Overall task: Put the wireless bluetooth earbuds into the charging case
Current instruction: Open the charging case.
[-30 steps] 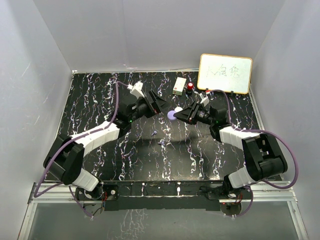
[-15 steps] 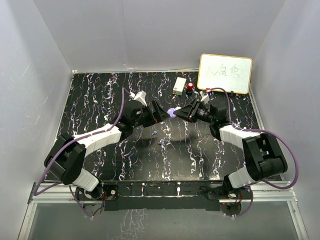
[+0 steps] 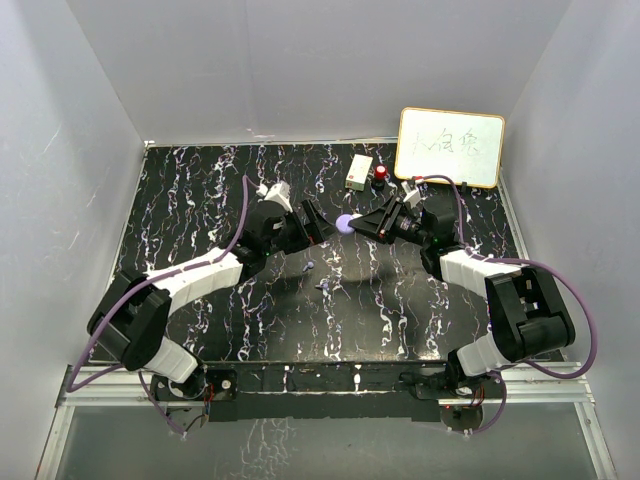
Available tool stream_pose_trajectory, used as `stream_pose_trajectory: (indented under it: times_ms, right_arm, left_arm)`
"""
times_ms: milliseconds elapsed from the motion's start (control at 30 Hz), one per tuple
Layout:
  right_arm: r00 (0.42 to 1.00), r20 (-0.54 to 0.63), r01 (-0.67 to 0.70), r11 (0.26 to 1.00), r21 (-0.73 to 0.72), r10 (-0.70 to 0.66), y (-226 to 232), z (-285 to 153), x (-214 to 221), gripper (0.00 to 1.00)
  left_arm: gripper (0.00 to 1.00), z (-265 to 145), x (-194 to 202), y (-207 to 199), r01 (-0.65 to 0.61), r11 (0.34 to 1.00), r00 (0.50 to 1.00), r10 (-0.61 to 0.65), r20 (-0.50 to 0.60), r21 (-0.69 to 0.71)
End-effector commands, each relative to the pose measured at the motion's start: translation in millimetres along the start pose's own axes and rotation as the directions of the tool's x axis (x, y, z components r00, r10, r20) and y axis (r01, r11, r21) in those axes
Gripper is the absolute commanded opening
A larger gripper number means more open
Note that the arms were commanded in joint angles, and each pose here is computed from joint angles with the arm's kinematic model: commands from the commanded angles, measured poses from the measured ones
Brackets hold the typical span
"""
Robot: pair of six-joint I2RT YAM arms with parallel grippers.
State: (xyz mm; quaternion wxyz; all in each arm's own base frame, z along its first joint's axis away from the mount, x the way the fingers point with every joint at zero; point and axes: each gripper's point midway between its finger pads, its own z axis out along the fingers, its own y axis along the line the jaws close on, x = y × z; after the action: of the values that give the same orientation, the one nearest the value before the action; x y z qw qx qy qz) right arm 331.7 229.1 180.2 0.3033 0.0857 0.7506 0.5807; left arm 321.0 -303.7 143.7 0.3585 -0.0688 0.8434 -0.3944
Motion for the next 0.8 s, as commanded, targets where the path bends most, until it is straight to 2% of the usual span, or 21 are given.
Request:
stream_pose_trajectory:
  times_ms: [0, 767]
  right_arm:
    - [0.995, 0.035, 0.094, 0.990, -0.102, -0.091, 40, -1, -16, 0.00]
    - [0.995, 0.020, 0.095, 0.992, -0.084, -0.093, 35, -2, -12, 0.00]
  left_arm:
    - [0.98, -13, -25, -16, -0.019, 1.000, 0.996, 0.017, 0.085, 0.021]
    - [0.98, -16, -47, -42, -0.037, 0.995, 0.988, 0.023, 0.154, 0.093]
